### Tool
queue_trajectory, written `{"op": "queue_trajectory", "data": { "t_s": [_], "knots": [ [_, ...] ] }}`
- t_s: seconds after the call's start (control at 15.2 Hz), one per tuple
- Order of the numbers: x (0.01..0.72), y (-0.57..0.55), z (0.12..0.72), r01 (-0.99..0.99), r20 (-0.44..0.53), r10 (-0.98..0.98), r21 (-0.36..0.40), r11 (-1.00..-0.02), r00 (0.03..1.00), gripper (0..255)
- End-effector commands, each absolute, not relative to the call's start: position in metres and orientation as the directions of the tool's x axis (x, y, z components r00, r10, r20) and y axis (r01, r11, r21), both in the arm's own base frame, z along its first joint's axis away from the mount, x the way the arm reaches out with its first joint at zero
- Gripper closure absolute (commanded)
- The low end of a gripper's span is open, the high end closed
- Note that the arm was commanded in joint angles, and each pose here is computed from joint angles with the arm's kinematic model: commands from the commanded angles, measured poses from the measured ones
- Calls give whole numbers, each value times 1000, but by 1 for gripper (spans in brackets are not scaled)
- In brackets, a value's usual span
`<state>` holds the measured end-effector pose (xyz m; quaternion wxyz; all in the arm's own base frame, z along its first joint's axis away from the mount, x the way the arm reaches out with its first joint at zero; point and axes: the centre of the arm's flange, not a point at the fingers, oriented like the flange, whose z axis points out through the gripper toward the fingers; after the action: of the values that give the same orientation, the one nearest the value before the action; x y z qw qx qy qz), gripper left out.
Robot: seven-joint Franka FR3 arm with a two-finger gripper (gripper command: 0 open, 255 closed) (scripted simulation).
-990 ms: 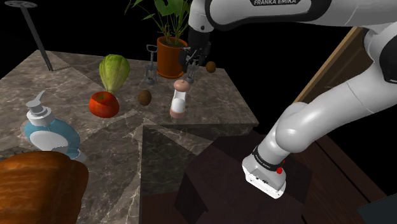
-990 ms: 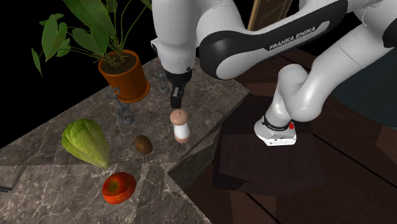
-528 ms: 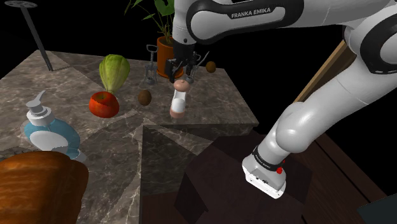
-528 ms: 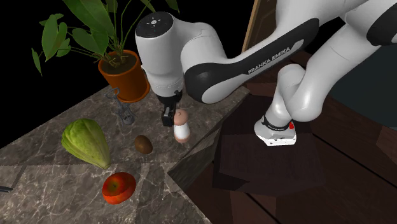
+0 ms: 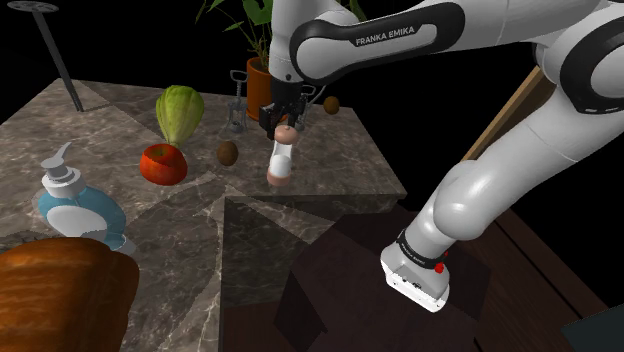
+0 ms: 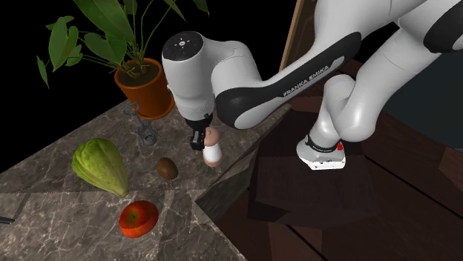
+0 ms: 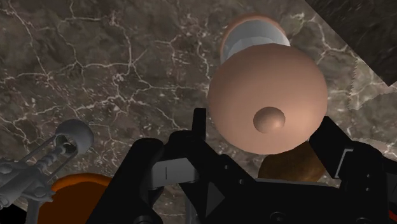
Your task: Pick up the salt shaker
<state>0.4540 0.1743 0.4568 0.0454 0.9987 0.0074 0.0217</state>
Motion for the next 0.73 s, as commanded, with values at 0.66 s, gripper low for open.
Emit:
{"op": "queue_trajectory", "data": {
  "t_s": [0.66],
  "knots": [
    [453,174,472,13,42,17,91,-996,999,255]
  ]
}}
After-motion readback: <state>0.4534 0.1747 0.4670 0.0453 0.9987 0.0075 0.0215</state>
